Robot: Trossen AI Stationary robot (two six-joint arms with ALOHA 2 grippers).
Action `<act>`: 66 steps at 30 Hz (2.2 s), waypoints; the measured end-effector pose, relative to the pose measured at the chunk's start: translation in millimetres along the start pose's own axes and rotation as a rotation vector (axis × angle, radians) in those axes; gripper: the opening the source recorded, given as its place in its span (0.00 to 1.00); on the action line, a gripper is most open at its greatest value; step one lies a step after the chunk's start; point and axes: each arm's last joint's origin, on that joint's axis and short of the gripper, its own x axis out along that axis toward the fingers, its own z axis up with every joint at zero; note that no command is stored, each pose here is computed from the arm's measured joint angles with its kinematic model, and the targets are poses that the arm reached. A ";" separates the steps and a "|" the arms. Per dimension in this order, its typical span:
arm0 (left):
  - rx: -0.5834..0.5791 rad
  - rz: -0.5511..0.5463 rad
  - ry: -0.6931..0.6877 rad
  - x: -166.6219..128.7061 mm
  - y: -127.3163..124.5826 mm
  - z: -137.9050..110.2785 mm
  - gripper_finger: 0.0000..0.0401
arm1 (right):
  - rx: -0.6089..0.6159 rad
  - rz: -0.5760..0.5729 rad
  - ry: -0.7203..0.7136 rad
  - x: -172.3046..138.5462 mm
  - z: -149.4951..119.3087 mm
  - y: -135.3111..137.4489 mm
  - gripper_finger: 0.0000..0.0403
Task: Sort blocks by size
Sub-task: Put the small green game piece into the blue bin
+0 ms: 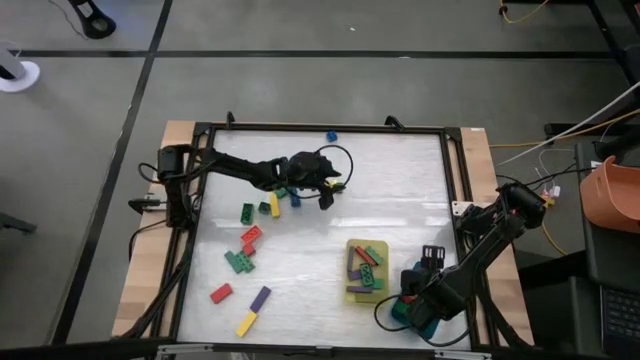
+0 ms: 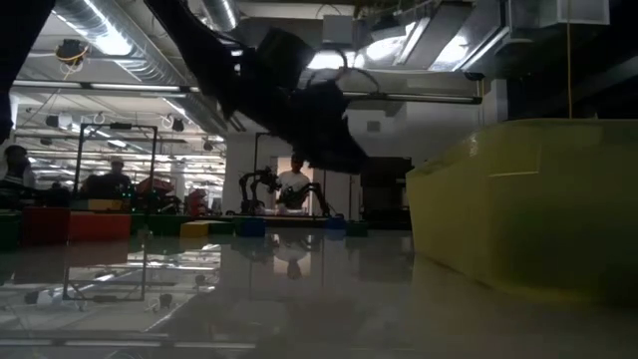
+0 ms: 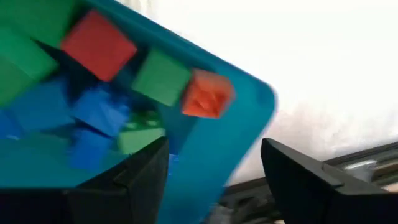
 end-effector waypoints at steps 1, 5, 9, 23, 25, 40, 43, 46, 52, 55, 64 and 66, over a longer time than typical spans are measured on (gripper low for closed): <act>0.003 0.010 0.008 1.6 3.9 -2.0 0.52 | -0.019 -0.018 0.002 -0.1 -0.8 -1.5 0.63; 0.133 0.030 0.055 11.8 13.6 -15.8 0.52 | -0.055 -0.122 -0.020 -5.1 -6.1 -12.3 0.63; 0.210 0.030 0.081 20.2 19.1 -27.0 0.52 | -0.059 -0.182 -0.099 -14.2 -10.2 -23.0 0.63; 0.206 -0.073 0.090 28.7 36.6 -38.8 0.52 | -0.117 -0.243 -0.376 -41.9 -17.4 -48.7 0.63; 0.209 -0.087 0.088 28.7 36.5 -38.8 0.52 | -0.132 -0.255 -0.400 -45.2 -17.1 -53.8 0.63; 0.197 -0.091 0.142 41.2 38.0 -56.0 0.52 | -0.131 -0.180 -0.750 -95.5 -36.0 -124.4 0.63; 0.201 -0.078 0.132 50.6 39.1 -57.7 0.52 | -0.127 -0.153 -0.807 -102.7 -39.3 -135.0 0.63; 0.212 -0.076 0.125 58.7 39.2 -57.8 0.52 | -0.145 -0.150 -0.844 -107.1 -41.1 -141.8 0.63; 0.196 -0.078 0.143 60.7 38.9 -59.6 0.38 | -0.237 -0.175 -0.904 -114.1 -36.8 -149.5 0.63; 0.164 -0.081 0.162 60.3 39.2 -61.0 0.31 | -0.282 -0.141 -0.963 -121.0 -36.7 -157.7 0.63; -0.014 -0.131 0.185 49.2 32.0 -49.3 0.31 | -0.375 0.012 -1.228 -113.1 -34.3 -185.9 0.63; -0.061 -0.172 0.166 42.6 26.6 -38.3 0.31 | -0.363 0.011 -1.275 -91.3 -28.9 -188.5 0.63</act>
